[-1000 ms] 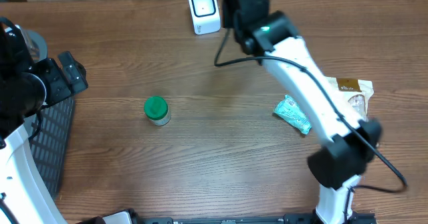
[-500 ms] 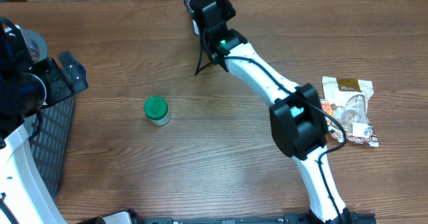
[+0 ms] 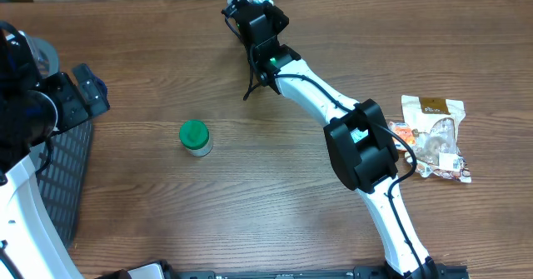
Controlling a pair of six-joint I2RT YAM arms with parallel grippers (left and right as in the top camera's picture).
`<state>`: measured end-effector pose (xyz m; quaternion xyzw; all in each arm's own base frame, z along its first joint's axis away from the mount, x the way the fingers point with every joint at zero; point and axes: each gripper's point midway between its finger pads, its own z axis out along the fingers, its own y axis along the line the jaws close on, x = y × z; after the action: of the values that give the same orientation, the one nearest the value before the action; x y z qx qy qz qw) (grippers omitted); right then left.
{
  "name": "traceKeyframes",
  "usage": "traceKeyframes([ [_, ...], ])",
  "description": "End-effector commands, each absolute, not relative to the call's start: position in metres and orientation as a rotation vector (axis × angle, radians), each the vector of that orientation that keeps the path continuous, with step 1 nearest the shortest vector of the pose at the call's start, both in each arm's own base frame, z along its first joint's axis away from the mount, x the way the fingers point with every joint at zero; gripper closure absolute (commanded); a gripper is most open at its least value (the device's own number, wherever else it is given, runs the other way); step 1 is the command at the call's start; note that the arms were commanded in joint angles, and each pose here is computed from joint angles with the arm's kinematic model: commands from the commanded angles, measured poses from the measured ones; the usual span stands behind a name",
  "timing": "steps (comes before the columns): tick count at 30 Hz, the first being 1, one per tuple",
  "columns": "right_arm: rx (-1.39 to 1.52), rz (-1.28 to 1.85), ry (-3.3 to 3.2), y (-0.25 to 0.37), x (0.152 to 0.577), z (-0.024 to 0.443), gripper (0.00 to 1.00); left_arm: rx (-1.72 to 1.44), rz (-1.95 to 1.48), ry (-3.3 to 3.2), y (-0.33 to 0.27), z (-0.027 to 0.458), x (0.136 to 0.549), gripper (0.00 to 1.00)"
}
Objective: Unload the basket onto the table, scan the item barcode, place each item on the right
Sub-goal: 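Hold the teal Kleenex pack in front of the white scanner, then carry the teal pack right and release it by the pouch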
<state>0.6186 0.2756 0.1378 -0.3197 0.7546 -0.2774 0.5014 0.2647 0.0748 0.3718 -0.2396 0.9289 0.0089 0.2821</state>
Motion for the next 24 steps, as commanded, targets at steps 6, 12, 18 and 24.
traceKeyframes([
  [6, -0.743, -0.67, 1.831, 0.275, 0.618, 0.143, 0.96, -0.62, 0.027, 2.49, 0.075, 0.373, 0.266, 0.0],
  [12, -0.593, -0.576, 1.843, 0.273, 0.609, 0.183, 0.96, -0.621, 0.027, 2.49, 0.075, 0.373, 0.266, 0.0],
  [18, -0.551, -0.318, 1.98, 0.275, 0.57, 0.223, 0.96, -0.621, 0.027, 2.49, 0.075, 0.373, 0.266, 0.0],
  [24, -0.426, -0.003, 2.371, 0.254, 0.476, 0.229, 0.96, -0.621, 0.027, 2.49, 0.075, 0.373, 0.266, 0.0],
])
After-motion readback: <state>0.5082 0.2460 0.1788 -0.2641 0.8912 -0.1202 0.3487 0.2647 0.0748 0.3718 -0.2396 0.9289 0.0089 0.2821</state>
